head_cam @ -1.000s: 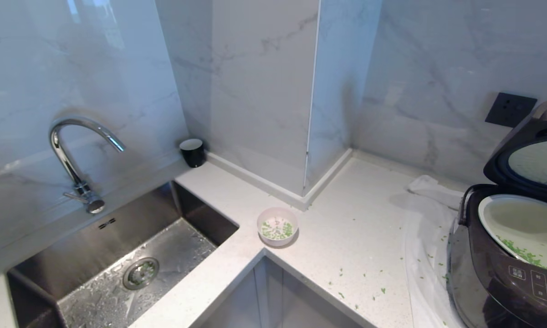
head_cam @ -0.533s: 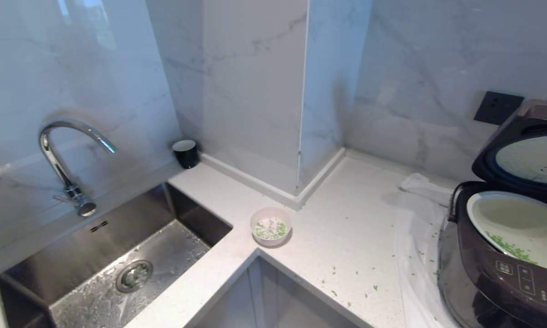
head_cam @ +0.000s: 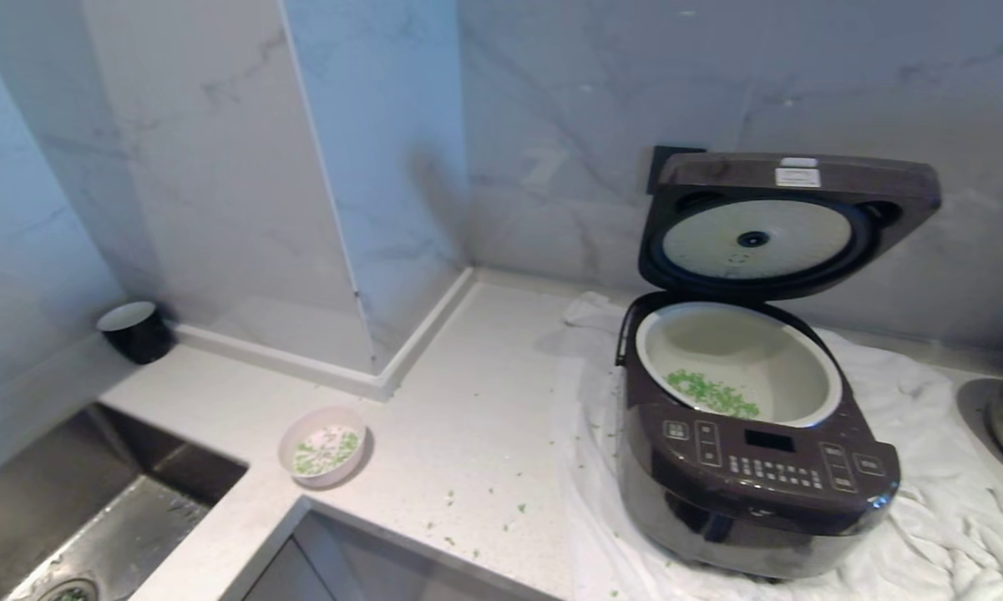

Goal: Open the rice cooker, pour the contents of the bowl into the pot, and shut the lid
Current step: Pour the water from the bowl into the rice cooker

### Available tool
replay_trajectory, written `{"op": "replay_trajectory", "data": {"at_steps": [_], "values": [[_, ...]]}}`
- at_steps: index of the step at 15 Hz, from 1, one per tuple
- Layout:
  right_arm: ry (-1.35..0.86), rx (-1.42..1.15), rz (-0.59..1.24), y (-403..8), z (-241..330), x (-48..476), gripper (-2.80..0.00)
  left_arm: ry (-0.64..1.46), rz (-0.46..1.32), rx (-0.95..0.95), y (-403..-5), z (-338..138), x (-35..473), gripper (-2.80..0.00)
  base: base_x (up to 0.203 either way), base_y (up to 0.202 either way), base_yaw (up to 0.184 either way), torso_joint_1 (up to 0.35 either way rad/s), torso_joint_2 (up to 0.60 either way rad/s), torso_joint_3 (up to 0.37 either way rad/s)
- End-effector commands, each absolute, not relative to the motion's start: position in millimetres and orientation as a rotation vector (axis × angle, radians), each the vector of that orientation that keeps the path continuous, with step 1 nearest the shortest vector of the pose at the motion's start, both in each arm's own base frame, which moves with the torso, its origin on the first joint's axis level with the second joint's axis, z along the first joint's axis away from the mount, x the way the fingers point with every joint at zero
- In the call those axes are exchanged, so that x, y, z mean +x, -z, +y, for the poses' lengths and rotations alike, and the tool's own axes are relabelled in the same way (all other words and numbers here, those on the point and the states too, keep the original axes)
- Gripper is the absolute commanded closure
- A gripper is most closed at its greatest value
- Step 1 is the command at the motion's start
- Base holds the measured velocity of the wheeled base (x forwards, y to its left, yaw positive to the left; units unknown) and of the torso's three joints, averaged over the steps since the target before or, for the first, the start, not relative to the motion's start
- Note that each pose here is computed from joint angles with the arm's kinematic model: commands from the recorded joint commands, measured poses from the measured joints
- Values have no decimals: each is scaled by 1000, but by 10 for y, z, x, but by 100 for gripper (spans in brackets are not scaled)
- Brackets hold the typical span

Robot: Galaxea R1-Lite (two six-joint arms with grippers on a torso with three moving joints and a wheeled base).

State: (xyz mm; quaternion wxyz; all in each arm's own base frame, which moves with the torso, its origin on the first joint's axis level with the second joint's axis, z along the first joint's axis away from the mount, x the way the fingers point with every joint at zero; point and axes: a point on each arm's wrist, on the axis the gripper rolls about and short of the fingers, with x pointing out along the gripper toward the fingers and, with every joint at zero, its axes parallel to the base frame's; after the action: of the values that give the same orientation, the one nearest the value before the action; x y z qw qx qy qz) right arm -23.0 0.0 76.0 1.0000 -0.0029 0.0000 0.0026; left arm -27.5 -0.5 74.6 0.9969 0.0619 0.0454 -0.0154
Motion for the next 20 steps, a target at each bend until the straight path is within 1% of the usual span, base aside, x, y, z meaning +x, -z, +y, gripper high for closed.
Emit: {"op": "replay_trajectory", "data": {"at_steps": [1, 10, 20], "values": [[-6, -6, 1, -760, 0, -229, 0, 29, 94, 125, -745, -5, -273, 0, 2, 4, -174, -2, 5, 0], [-6, -6, 0, -760, 0, -230, 0, 25, 93, 115, -748, -4, -274, 0, 2, 6, -165, 2, 2, 3], [-6, -6, 0, -760, 0, -230, 0, 20, 93, 93, -747, -3, -274, 0, 0, 0, -5, 0, 0, 0]]}}
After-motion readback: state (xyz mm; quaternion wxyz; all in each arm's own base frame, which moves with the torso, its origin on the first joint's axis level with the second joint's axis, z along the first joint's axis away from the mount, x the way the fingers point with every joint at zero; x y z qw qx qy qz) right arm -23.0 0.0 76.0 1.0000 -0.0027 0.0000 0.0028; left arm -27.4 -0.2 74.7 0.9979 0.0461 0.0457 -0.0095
